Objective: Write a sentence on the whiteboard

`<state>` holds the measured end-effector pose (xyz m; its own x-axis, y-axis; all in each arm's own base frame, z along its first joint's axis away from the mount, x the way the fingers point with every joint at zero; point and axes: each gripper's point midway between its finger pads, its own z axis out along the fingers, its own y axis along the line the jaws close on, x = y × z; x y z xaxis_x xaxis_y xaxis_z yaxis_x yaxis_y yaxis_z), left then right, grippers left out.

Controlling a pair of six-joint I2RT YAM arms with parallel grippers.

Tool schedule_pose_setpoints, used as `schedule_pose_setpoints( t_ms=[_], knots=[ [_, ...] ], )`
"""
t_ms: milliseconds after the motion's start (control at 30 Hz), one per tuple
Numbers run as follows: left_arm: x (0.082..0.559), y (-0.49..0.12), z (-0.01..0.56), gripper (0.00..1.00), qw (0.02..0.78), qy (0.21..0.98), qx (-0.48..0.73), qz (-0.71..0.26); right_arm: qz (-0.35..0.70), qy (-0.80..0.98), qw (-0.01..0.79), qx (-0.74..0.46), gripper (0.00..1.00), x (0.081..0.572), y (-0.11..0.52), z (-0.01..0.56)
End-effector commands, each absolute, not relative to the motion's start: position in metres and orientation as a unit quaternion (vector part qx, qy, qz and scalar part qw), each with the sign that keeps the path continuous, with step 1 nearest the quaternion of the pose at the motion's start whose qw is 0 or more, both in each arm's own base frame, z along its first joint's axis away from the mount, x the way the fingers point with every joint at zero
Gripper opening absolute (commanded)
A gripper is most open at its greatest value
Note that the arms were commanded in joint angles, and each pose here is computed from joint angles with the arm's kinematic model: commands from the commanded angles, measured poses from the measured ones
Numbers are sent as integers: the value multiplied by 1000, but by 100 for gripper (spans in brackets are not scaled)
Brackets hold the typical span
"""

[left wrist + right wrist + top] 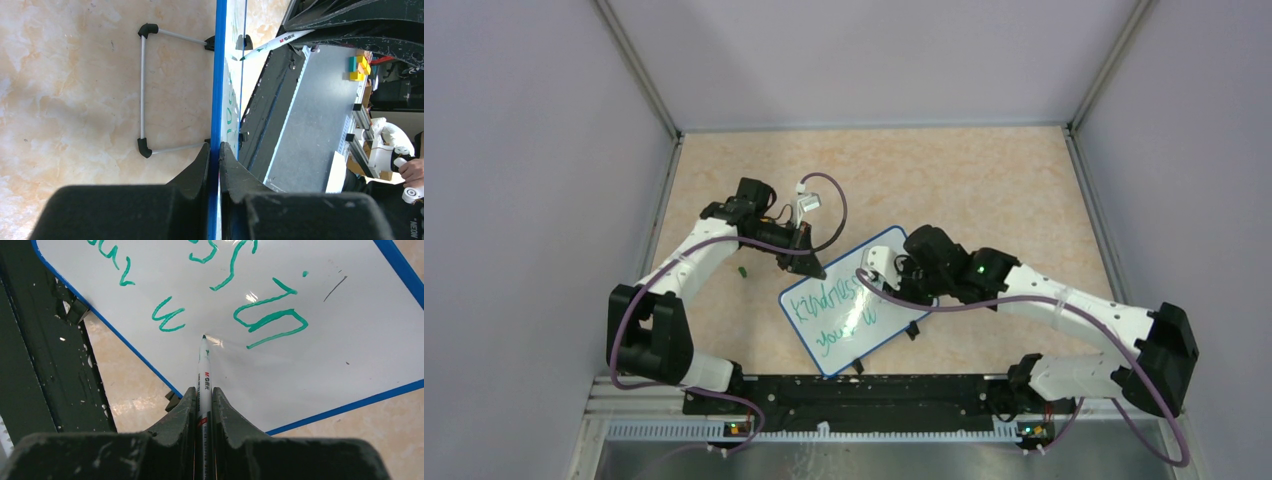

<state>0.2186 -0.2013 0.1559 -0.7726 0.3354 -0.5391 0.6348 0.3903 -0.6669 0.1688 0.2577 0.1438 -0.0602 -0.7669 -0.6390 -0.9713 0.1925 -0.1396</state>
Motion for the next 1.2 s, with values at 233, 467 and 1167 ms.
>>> schedule_pose_setpoints(
  t_ms=[233,467,1167],
  knots=[
    [214,-193,124,0,135,847,302,-417,185,703,316,-609,0,176,273,149],
    [214,-193,123,0,134,847,301,-417,187,701,292,-623,0,164,269,134],
    [214,-193,122,0,132,847,300,-418,147,711,316,-611,0,181,249,146]
  ],
)
